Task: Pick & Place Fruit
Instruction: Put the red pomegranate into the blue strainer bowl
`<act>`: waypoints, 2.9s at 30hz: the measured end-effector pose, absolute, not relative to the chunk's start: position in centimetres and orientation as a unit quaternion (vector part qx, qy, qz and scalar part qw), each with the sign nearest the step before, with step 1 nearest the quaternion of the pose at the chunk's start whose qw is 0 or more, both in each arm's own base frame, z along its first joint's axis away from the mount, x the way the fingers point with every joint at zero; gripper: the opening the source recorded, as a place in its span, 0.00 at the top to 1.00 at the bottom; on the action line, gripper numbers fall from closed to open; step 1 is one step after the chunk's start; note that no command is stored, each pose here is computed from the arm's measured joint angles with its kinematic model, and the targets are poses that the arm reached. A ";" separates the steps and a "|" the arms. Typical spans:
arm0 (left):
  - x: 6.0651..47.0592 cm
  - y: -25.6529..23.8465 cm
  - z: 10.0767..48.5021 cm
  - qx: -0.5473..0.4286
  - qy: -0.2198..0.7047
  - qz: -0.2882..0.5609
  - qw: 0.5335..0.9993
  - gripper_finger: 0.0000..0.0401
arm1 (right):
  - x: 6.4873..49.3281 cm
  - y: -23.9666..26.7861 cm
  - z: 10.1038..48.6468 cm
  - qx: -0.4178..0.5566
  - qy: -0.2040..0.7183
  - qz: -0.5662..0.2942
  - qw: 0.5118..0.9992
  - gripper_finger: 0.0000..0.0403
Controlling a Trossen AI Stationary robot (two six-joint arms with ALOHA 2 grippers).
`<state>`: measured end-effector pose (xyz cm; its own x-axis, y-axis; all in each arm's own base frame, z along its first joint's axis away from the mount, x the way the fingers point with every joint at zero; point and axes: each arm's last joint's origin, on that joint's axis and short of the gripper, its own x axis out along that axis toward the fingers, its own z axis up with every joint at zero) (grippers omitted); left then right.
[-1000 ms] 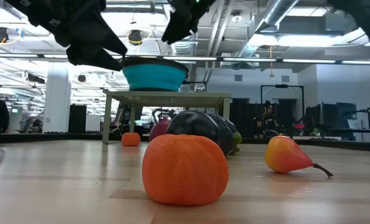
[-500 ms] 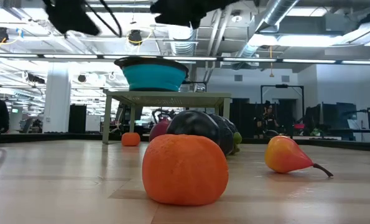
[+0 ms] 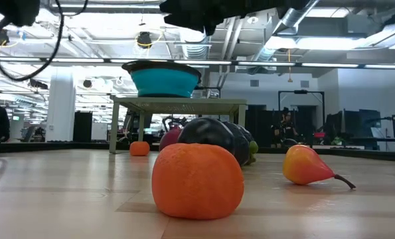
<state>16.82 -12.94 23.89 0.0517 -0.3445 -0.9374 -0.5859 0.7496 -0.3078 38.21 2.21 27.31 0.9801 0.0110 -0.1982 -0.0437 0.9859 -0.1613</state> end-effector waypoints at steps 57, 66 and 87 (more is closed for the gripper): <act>12.0 -21.3 18.2 -0.646 0.552 0.133 0.511 0.23 | 38.0 3.9 27.1 -0.060 0.110 0.034 0.992 0.61; 13.9 -20.9 16.6 -0.651 0.475 0.157 0.570 0.24 | 38.0 3.8 27.1 -0.064 0.110 0.034 0.991 0.61; 20.3 -15.1 16.7 -0.452 0.421 0.081 0.782 0.24 | 38.0 4.5 24.1 -0.081 0.213 0.071 0.971 0.61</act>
<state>20.35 -15.06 16.75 0.6316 -0.2539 -0.7325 -0.5082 0.5779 -0.6385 37.99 4.49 24.12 0.8988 0.1031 -0.4261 -0.1727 0.9766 -0.1279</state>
